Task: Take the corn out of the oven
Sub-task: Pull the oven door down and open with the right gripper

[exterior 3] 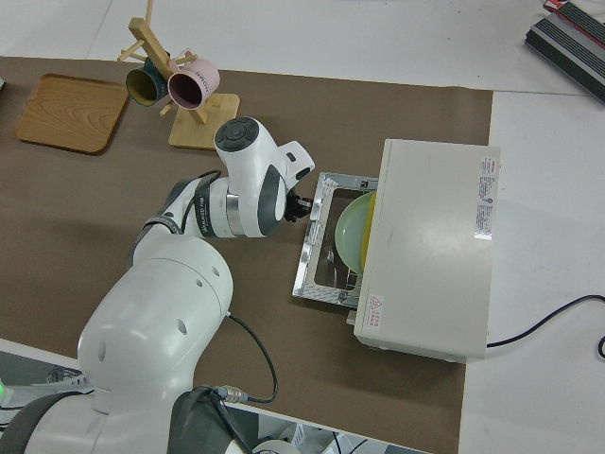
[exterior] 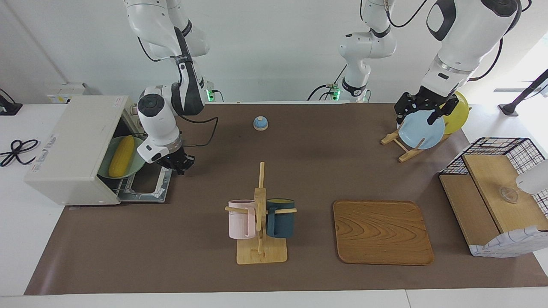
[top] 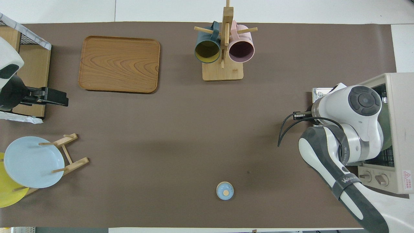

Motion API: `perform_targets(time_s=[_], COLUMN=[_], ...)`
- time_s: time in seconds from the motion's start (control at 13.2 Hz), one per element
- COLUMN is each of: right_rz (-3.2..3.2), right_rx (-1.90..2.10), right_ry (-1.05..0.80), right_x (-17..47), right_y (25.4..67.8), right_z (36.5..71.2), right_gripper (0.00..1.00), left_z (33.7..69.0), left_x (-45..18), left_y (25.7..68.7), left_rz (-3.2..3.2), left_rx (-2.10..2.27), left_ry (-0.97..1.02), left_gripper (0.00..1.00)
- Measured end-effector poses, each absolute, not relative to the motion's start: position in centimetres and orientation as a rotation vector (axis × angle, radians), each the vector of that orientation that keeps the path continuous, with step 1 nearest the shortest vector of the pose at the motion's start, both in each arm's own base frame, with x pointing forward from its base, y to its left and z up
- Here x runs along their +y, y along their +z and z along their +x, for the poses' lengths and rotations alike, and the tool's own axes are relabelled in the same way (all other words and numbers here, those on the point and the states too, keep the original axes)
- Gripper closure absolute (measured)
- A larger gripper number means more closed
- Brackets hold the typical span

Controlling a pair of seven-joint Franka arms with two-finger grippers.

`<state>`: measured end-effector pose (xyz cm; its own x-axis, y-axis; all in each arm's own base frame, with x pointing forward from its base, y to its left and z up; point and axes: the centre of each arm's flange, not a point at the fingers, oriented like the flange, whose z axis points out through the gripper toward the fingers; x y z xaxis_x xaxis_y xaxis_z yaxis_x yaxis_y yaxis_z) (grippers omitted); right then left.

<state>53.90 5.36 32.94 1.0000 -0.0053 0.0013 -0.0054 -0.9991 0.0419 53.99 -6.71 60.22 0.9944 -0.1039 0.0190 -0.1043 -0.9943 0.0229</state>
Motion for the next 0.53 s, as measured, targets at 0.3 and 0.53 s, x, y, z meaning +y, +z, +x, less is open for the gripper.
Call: perform_targets(time_s=[0.3,0.53], right_rz=[3.078,3.077], right_rx=[-0.037,-0.017], right_ry=[-0.115,-0.149], right_x=[3.9,0.7], right_y=[38.3,42.3], right_z=[53.9,52.3], right_gripper=[0.74,0.69], left_z=[54.3,54.4], left_x=[-6.6,-6.6], left_y=[59.4,58.9], left_rz=[3.113,3.113], left_rx=[-0.158,-0.156], left_ry=[0.029,0.028], left_gripper=[0.00,0.00])
